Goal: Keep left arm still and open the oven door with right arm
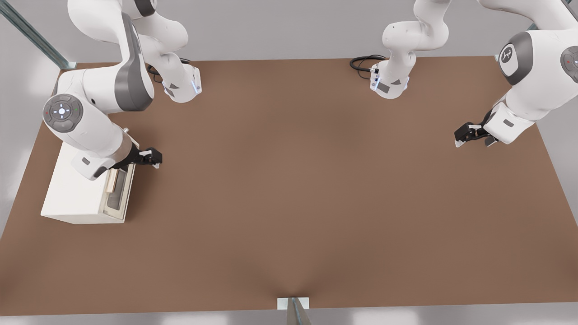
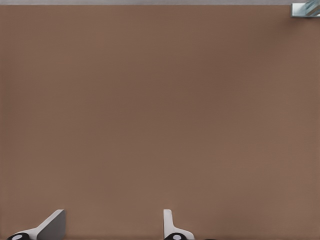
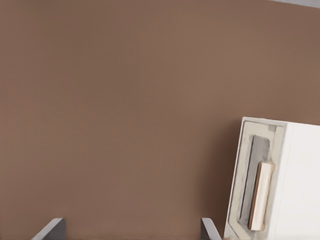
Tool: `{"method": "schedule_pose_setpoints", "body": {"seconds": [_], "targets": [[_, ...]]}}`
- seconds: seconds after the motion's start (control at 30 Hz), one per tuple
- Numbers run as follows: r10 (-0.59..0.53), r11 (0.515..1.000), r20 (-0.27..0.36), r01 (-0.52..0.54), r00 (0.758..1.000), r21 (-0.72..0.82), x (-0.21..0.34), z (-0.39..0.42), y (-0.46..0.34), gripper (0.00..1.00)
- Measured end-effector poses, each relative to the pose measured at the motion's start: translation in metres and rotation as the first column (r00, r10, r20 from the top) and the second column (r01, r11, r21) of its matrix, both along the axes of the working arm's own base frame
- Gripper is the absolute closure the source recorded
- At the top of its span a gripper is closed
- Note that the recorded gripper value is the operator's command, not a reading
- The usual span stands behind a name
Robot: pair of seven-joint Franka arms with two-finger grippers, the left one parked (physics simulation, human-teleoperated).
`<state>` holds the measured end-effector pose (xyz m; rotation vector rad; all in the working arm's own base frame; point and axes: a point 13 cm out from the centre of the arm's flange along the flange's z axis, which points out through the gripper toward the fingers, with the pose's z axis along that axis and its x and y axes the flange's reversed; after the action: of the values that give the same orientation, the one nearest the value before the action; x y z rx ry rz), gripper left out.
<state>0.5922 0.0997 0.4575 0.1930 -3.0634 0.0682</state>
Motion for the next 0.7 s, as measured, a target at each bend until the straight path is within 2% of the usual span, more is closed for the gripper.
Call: {"method": "schedule_pose_setpoints", "body": {"seconds": [0.1, 0.13, 0.17, 0.2, 0.27, 0.4, 0.5, 0.6, 0.7], "targets": [[-0.001, 1.000, -0.004, 0.001, 1.000, -0.002, 0.000, -0.002, 0.000, 0.00], [0.006, 1.000, -0.009, -0.006, 1.000, -0.005, 0.000, -0.004, 0.001, 0.75], [0.018, 0.999, -0.036, -0.019, 0.999, -0.030, -0.001, -0.013, -0.004, 1.00], [0.043, 0.993, -0.100, -0.054, 0.994, -0.105, -0.004, -0.036, -0.007, 1.00], [0.125, 0.950, -0.203, -0.176, 0.971, -0.258, -0.011, -0.066, 0.013, 1.00], [0.106, 0.791, -0.385, -0.312, 0.917, -0.526, -0.018, -0.127, -0.007, 1.00], [0.050, 0.694, -0.408, -0.326, 0.911, -0.642, -0.016, -0.135, -0.047, 1.00], [-0.001, 0.647, -0.421, -0.321, 0.907, -0.692, -0.023, -0.137, -0.081, 1.00], [-0.069, 0.623, -0.425, -0.294, 0.903, -0.725, -0.032, -0.136, -0.119, 1.00]]}}
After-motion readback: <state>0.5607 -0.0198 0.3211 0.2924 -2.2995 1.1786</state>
